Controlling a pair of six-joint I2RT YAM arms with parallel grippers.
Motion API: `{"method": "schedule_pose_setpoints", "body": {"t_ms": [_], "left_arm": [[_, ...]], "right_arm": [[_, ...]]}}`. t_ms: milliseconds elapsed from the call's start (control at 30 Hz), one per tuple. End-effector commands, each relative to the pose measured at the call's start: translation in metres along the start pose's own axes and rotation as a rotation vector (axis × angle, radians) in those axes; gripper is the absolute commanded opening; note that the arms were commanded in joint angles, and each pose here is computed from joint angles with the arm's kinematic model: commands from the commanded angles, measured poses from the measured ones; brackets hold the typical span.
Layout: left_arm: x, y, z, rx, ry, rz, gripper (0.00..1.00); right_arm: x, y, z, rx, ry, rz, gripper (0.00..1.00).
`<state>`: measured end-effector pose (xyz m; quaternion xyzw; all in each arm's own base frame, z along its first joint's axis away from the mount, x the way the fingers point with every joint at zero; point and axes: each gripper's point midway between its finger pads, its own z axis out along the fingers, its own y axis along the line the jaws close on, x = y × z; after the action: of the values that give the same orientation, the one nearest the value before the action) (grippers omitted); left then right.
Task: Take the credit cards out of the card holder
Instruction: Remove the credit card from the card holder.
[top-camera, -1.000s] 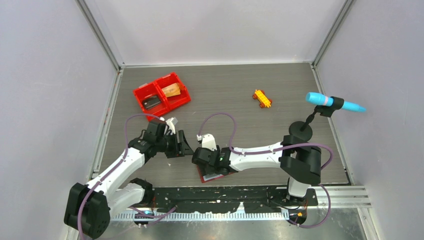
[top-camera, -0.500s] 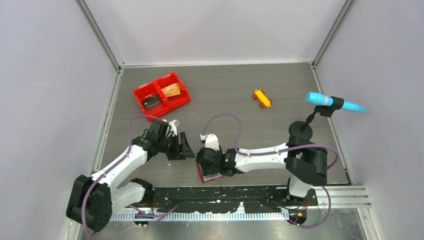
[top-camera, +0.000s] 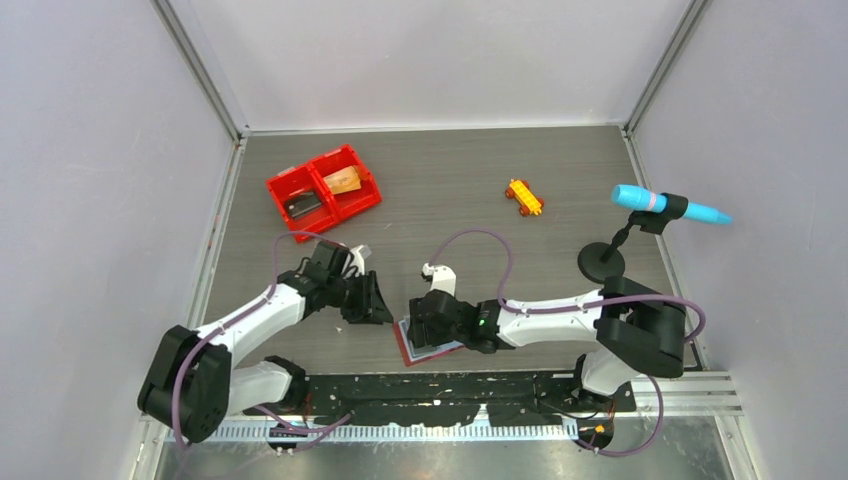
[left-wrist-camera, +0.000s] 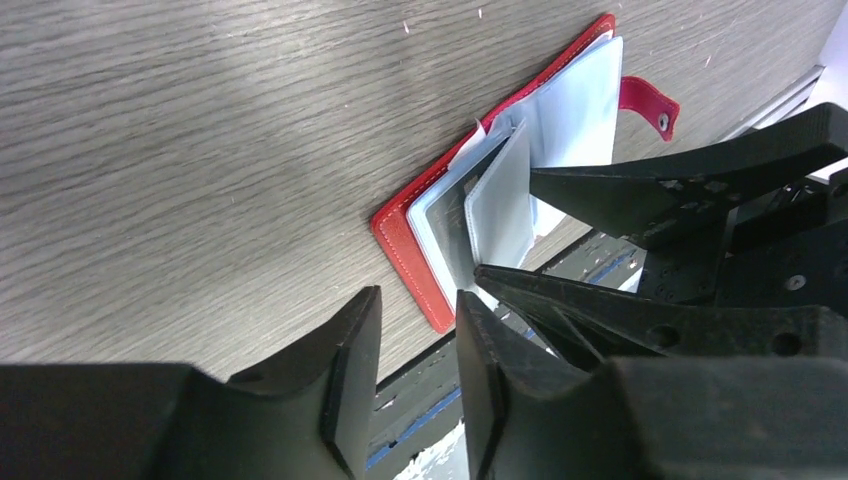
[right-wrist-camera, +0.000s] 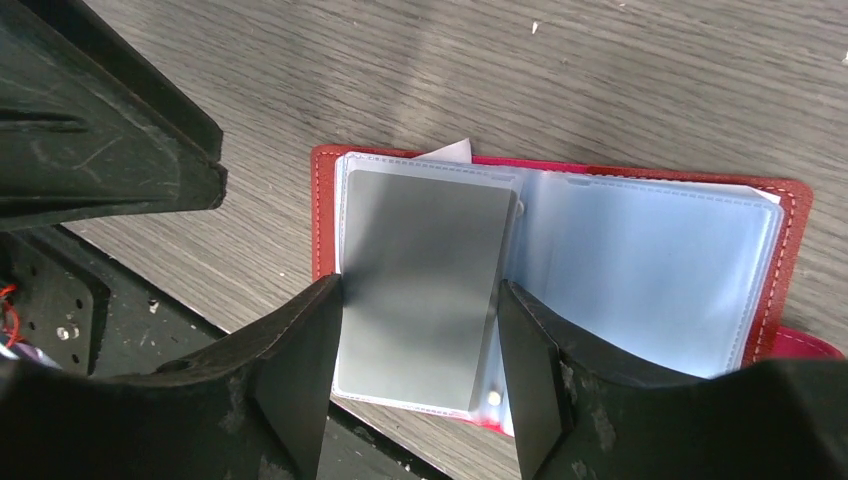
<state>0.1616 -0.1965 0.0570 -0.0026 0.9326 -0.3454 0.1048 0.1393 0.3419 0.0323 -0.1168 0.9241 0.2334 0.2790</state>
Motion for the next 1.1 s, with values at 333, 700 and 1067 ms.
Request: {"method": "schedule_pose_setpoints", "body": {"t_ms": [333, 700, 1067], "left_arm": [[-0.015, -0.022, 0.021, 0.085, 0.003, 0.006, 0.08], [-0.019, -0.028, 0.034, 0.107, 0.029, -0.015, 0.04], [-0.015, -0.045, 0.044, 0.174, 0.078, -0.036, 0.04]], "right_arm": [[-0.02, 0.015, -0.01, -0.181, -0.081, 0.133, 0.54], [-0.021, 0.016, -0.012, -0.201, -0.081, 0.141, 0.55], [-0.022, 0.015, -0.015, -0.197, -0.08, 0.139, 0.59]]}}
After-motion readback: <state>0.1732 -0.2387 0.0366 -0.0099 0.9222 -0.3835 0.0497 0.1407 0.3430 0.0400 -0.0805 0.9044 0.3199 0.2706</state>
